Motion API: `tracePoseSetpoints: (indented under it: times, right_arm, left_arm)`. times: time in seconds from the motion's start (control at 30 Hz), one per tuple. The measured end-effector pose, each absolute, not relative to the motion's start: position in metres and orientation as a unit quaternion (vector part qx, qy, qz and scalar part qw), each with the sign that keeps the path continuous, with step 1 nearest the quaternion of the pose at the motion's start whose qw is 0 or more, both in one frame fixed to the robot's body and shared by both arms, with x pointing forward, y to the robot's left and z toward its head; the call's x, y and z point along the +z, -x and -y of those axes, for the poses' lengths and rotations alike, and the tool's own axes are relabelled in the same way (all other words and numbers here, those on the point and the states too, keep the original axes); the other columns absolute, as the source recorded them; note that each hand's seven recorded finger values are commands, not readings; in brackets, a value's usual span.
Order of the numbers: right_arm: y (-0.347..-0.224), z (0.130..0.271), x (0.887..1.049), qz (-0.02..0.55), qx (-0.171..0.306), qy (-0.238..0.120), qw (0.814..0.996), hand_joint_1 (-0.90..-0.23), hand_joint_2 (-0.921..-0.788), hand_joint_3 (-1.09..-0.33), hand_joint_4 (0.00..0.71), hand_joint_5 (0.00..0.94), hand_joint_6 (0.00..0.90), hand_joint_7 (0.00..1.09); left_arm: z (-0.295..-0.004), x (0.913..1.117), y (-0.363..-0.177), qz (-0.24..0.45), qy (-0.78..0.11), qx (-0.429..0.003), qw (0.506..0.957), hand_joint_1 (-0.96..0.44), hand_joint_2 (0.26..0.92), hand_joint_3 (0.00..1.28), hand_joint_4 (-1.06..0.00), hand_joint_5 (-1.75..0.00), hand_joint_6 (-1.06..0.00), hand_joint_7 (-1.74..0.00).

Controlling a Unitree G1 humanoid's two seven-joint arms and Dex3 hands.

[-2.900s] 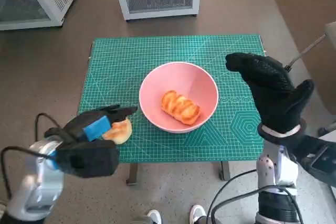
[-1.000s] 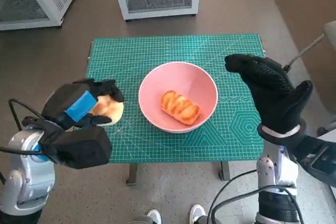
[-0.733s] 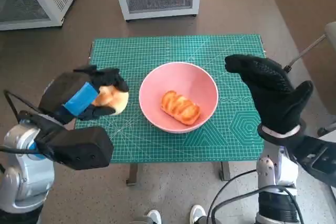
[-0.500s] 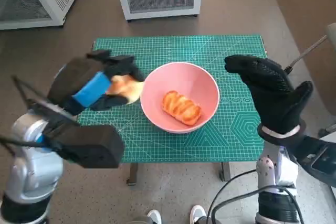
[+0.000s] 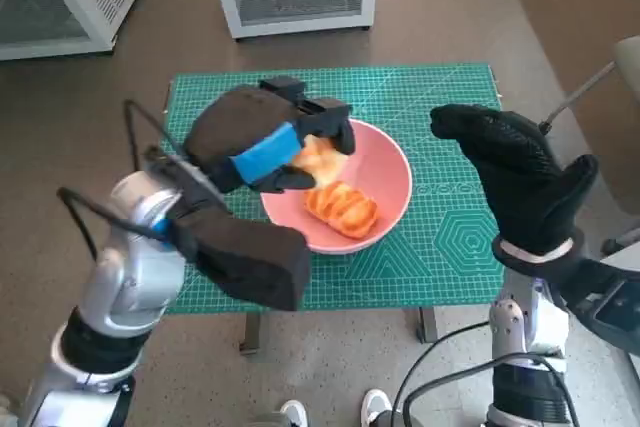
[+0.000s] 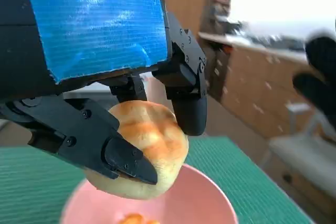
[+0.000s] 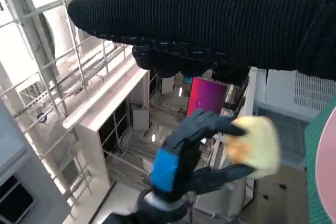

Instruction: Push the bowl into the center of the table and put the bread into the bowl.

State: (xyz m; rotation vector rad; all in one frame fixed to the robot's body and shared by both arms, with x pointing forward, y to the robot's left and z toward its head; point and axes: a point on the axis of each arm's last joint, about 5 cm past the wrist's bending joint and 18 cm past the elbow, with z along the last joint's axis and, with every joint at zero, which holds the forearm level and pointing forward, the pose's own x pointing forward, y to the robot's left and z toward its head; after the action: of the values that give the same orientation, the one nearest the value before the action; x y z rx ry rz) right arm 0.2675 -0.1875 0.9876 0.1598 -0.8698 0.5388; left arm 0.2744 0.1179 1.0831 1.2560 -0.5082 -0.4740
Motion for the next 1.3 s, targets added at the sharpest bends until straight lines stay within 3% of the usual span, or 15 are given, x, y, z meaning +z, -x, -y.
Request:
tracePoseSetpoints:
  times: [0.2, 0.27, 0.3, 0.37, 0.47, 0.57, 0.93, 1.3]
  right_arm:
    - [-0.267, 0.188, 0.988, 0.418, 0.256, -0.075, 0.868, -0.365, -0.921, -0.473, 0.644, 0.035, 0.128, 0.67]
    - [-0.267, 0.188, 0.988, 0.419, 0.255, -0.075, 0.868, -0.365, -0.921, -0.473, 0.645, 0.035, 0.128, 0.67]
    - [-0.267, 0.189, 0.987, 0.419, 0.255, -0.075, 0.868, -0.367, -0.921, -0.472, 0.646, 0.035, 0.129, 0.67]
    - [-0.267, 0.189, 0.987, 0.419, 0.255, -0.075, 0.868, -0.368, -0.921, -0.472, 0.647, 0.035, 0.129, 0.67]
    - [-0.267, 0.189, 0.988, 0.419, 0.254, -0.074, 0.868, -0.368, -0.921, -0.471, 0.649, 0.036, 0.131, 0.66]
    - [-0.267, 0.189, 0.988, 0.42, 0.254, -0.074, 0.868, -0.367, -0.921, -0.471, 0.651, 0.036, 0.132, 0.66]
    - [-0.266, 0.187, 0.988, 0.422, 0.25, -0.072, 0.868, -0.363, -0.921, -0.476, 0.652, 0.034, 0.135, 0.66]
    - [-0.267, 0.186, 0.988, 0.424, 0.243, -0.073, 0.869, -0.367, -0.921, -0.482, 0.624, 0.017, 0.139, 0.67]
  left_arm:
    - [-0.111, 1.077, -0.289, 0.212, -0.575, -0.237, 0.754, 0.0, 0.92, 0.08, -0.72, -1.18, -0.58, -1.17]
    - [-0.11, 1.074, -0.293, 0.204, -0.573, -0.241, 0.756, 0.0, 0.921, 0.16, -0.63, -1.26, -0.47, -1.28]
    - [-0.109, 1.073, -0.295, 0.199, -0.572, -0.243, 0.758, -0.02, 0.89, 0.18, -0.53, -1.03, -0.4, -1.07]
    - [-0.108, 1.07, -0.297, 0.19, -0.573, -0.246, 0.759, -0.07, 0.875, 0.14, -0.47, -0.57, -0.38, -0.69]
    - [-0.106, 1.066, -0.299, 0.175, -0.58, -0.244, 0.757, -0.19, 0.884, 0.08, -0.39, -0.2, -0.33, -0.4]
    - [-0.105, 1.063, -0.3, 0.165, -0.59, -0.239, 0.753, -0.29, 0.896, 0.05, -0.31, -0.07, -0.31, -0.26]
    - [-0.111, 1.056, -0.299, 0.176, -0.585, -0.228, 0.758, -0.4, 0.913, 0.02, -0.14, 0.0, -0.25, -0.12]
    - [-0.13, 1.055, -0.294, 0.189, -0.503, -0.246, 0.807, -0.4, 0.909, 0.01, -0.01, 0.0, -0.16, -0.06]
